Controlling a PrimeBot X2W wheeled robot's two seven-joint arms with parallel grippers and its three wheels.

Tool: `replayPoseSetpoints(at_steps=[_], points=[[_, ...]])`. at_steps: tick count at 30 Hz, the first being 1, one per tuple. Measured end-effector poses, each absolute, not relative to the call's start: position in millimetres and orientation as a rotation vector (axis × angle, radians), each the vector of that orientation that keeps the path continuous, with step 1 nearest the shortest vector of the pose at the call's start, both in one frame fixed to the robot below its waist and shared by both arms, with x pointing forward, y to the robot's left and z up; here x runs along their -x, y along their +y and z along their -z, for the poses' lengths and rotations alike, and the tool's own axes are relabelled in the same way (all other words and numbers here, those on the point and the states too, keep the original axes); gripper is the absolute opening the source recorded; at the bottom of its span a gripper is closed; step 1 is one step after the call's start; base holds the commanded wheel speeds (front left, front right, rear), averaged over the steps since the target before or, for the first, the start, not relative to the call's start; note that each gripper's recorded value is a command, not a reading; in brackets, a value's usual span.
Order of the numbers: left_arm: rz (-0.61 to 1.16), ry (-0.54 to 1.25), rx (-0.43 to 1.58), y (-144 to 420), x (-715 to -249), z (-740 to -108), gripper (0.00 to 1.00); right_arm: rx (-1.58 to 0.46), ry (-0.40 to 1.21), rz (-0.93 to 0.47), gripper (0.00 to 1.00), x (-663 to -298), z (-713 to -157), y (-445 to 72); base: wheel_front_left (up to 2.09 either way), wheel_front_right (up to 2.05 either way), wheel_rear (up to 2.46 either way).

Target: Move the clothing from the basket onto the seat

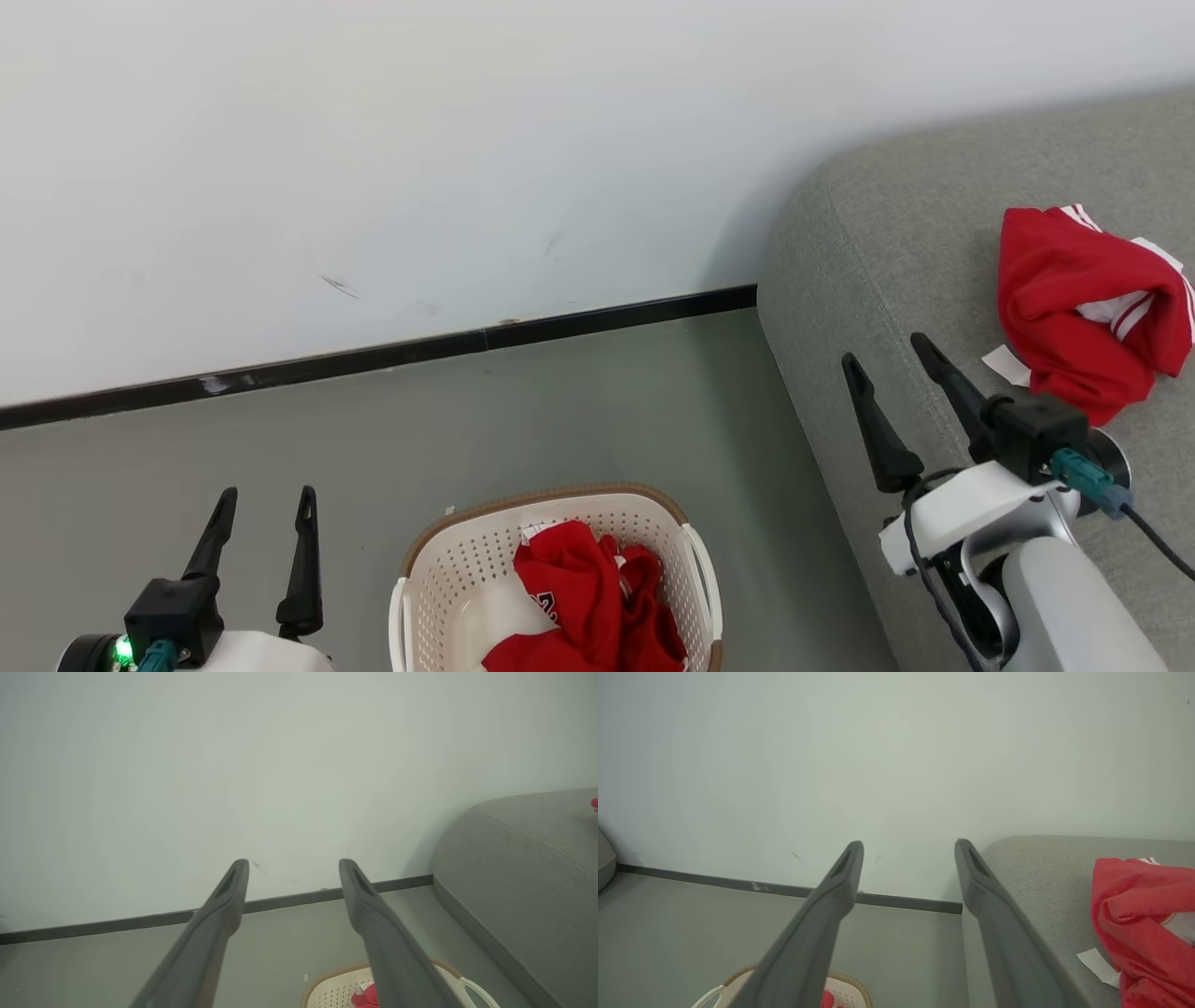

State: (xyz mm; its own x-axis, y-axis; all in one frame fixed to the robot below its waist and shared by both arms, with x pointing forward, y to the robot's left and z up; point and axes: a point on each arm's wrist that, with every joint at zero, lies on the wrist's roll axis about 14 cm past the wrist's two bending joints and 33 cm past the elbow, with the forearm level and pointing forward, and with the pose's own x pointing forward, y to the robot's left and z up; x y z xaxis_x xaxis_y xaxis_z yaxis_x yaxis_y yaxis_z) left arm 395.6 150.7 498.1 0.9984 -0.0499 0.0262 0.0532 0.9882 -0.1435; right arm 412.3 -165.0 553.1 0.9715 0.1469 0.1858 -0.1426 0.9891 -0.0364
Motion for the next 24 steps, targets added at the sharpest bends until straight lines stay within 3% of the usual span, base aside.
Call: replayPoseSetpoints(at_steps=[24], points=[[0.014, -0.059, 0.130, 165.0, -359.9, -508.3, 1.00, 0.020, -0.126, -0.141, 1.00, -351.3, -522.9, -155.0, 0.00, 0.00, 0.00]])
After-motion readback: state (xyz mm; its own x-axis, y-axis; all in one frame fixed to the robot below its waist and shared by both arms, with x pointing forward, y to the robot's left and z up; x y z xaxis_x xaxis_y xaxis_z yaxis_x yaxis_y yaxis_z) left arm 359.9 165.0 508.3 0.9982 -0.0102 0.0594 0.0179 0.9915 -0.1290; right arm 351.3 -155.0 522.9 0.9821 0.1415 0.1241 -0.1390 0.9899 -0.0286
